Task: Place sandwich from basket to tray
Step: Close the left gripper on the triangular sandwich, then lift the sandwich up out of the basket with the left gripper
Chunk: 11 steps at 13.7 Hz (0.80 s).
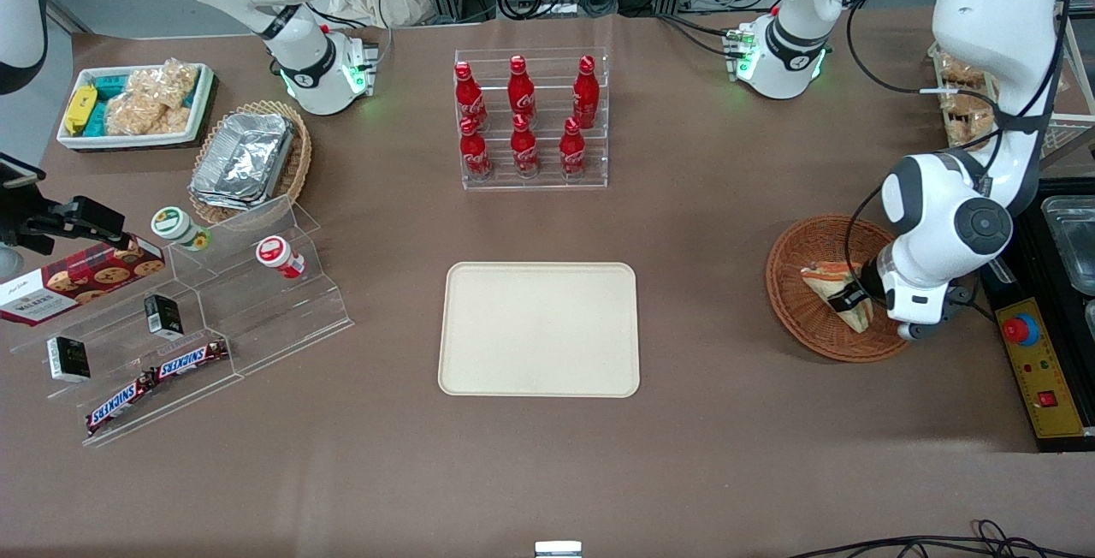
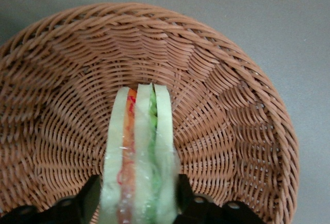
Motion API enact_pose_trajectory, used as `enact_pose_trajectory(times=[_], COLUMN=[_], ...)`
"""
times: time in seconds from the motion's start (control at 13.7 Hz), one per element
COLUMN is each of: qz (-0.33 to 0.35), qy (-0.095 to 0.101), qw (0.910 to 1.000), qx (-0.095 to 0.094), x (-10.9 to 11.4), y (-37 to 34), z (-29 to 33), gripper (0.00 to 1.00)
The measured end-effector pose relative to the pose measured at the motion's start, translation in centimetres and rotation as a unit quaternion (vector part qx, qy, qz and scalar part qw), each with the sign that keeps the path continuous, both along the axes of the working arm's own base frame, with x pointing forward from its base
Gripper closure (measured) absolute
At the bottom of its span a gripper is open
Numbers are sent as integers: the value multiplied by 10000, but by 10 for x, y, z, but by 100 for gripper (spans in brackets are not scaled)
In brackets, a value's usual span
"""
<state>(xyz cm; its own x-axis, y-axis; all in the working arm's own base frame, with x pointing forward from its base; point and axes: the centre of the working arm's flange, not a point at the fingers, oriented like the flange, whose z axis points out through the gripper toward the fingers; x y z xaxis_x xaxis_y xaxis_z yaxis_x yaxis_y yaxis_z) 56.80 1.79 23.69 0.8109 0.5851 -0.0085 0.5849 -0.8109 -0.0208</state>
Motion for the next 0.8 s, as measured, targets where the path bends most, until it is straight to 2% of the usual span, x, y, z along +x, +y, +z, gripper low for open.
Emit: enact_pose_trajectory(times=[0.07,0.22,0.29,0.51,0.66,0.8], qz=[15,-3,-21,-134,-316,-668], qy=[46,302,463,827,852,708], qw=[10000,9995,9989,9965,9959,9952], qx=[-2,15,26,48,35,-40], x=[0,4,9,27,38,41], y=[-3,-5,-7,-23,-33,-38], z=[3,25,47,152,231,294], gripper=[49,67,71,73,73,81])
